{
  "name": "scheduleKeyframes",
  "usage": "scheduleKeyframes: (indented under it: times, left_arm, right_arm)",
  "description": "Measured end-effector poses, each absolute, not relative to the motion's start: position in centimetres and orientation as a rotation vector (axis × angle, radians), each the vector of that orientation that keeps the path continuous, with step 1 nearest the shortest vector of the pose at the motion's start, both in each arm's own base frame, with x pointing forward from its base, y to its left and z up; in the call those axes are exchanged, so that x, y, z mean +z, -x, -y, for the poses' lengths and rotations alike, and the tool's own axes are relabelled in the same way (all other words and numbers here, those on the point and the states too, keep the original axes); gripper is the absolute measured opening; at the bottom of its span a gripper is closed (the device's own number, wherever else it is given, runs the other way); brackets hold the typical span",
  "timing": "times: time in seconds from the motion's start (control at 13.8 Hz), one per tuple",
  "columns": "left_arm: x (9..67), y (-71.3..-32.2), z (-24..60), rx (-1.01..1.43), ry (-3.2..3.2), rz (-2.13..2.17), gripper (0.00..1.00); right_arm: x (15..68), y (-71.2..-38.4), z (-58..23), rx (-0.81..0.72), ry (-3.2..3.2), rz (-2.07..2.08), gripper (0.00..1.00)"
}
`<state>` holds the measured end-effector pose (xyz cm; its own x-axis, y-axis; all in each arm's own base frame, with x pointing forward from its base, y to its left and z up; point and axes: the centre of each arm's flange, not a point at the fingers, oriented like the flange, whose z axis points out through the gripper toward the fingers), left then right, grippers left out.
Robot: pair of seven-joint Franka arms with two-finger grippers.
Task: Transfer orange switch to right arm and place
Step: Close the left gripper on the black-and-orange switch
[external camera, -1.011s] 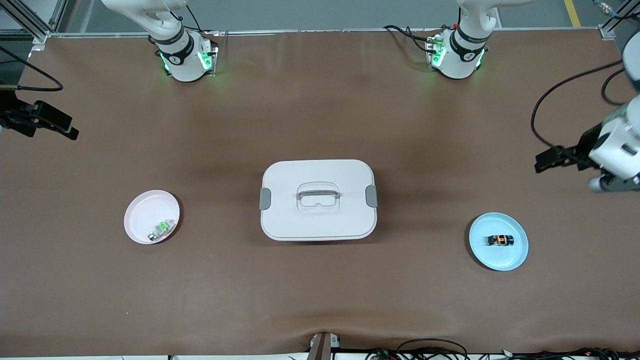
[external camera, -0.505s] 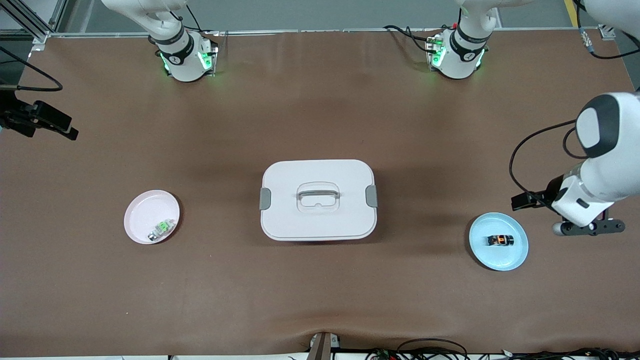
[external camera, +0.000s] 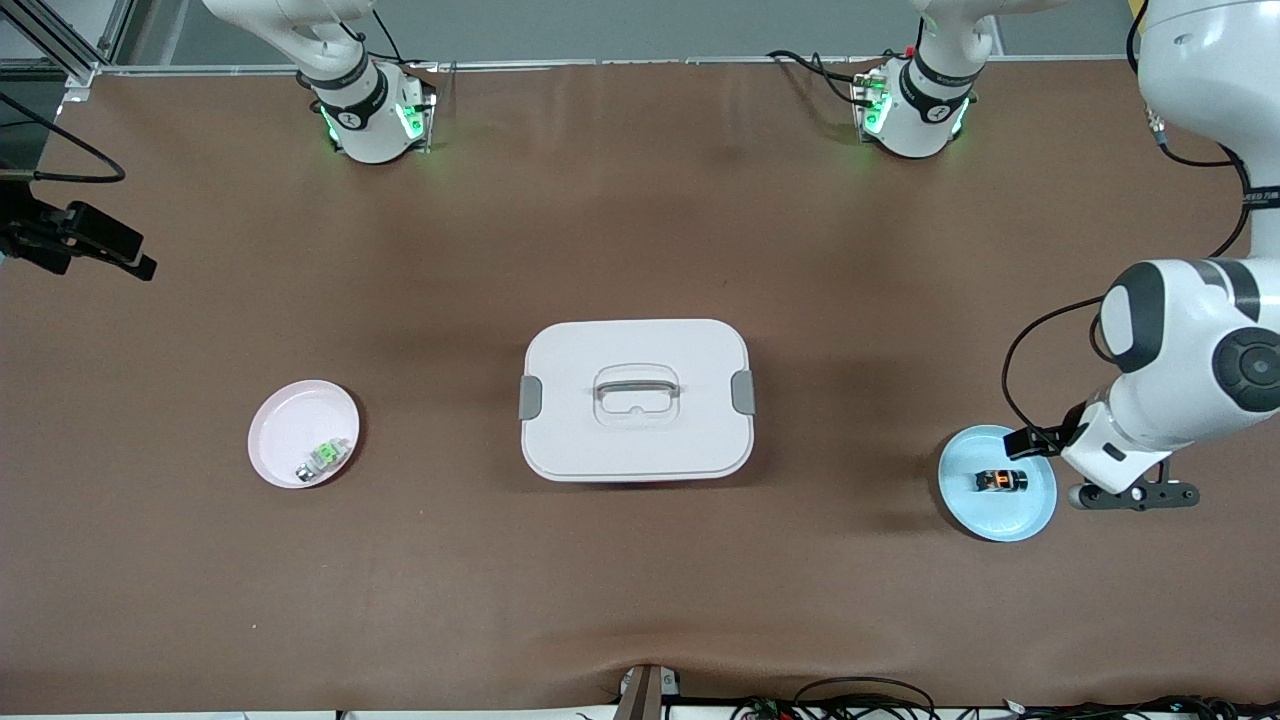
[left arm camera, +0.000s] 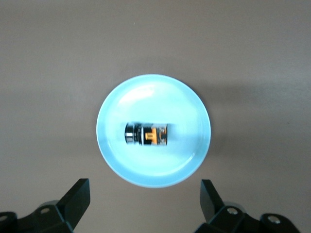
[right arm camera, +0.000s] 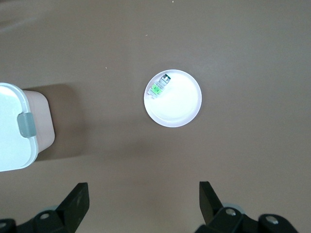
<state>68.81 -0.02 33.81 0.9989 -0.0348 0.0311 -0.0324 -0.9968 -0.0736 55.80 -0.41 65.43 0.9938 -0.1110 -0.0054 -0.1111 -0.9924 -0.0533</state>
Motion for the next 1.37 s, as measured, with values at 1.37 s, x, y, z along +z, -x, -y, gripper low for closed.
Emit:
scheduleKeyframes:
  times: [1.37]
  left_arm:
    - [23.9,-69.5,-2.5,-0.079,3.155,-0.160,1.00]
  right_arm:
    - [65.6,-56.0,0.1,-0.033,3.109,-0.153,1.00]
